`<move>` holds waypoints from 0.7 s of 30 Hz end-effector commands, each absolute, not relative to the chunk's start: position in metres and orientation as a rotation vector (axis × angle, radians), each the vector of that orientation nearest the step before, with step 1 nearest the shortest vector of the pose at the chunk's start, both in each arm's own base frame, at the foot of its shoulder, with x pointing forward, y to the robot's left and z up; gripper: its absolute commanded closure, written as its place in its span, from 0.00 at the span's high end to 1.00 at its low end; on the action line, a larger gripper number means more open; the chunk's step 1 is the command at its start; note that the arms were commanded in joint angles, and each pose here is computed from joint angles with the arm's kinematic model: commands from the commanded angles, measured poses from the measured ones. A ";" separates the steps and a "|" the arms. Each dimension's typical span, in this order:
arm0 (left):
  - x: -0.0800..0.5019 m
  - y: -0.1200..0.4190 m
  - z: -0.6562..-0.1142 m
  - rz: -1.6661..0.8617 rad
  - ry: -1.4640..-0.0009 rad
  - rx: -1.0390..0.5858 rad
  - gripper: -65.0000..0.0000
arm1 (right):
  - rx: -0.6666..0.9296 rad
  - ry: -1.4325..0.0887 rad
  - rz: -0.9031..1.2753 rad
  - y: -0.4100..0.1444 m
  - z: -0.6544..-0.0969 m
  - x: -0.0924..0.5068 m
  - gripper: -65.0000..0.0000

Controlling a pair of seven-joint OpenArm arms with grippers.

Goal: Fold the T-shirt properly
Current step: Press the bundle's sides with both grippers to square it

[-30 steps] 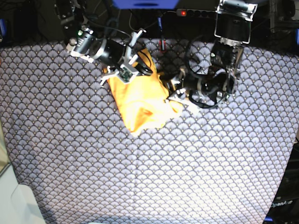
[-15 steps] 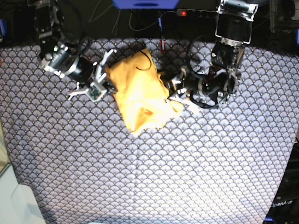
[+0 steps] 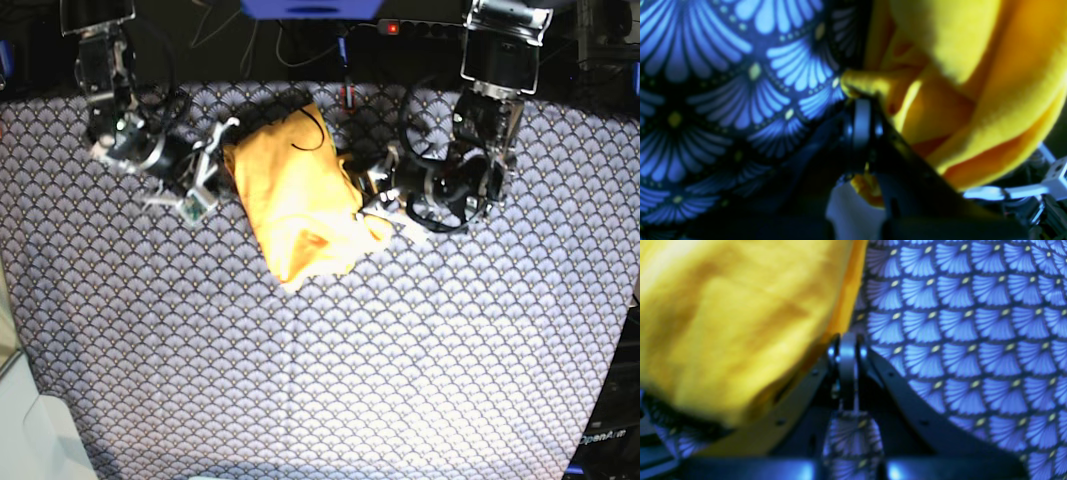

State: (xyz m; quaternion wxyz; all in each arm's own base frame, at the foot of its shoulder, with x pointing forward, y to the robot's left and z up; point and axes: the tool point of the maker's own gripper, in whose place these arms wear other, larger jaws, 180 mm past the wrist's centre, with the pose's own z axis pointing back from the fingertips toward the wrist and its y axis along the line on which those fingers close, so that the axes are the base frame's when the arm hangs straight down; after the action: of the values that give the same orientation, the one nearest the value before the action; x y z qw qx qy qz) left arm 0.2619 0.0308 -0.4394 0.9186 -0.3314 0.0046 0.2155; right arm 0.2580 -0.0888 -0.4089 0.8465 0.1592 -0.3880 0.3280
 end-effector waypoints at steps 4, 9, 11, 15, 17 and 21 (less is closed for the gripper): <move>0.278 0.034 -0.433 0.434 -0.038 -0.659 0.00 | 0.395 -0.884 0.683 -0.066 -0.390 0.248 0.00; 0.285 0.022 -0.425 0.425 -0.044 -0.689 0.00 | 0.434 -0.902 0.727 -0.044 -0.379 0.235 0.00; 0.288 0.020 -0.423 0.420 -0.050 -0.694 0.00 | 0.437 -0.904 0.732 -0.042 -0.378 0.235 0.00; 0.287 0.011 -0.421 0.418 -0.047 -0.713 0.00 | 0.435 -0.899 0.731 -0.044 -0.380 0.235 0.00; 0.287 0.009 -0.421 0.415 -0.046 -0.718 0.00 | 0.433 -0.898 0.731 -0.045 -0.380 0.235 0.00; 0.286 -0.003 -0.417 0.409 -0.035 -0.744 0.00 | 0.431 -0.898 0.732 -0.046 -0.380 0.235 0.00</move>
State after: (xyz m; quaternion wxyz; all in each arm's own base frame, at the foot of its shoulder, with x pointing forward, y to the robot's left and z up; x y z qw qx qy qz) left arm 0.2787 0.0052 -0.4306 0.9175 -0.3383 -0.0139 0.2085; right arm 0.2290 -0.0487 -0.3920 0.8276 0.1936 -0.3991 0.3441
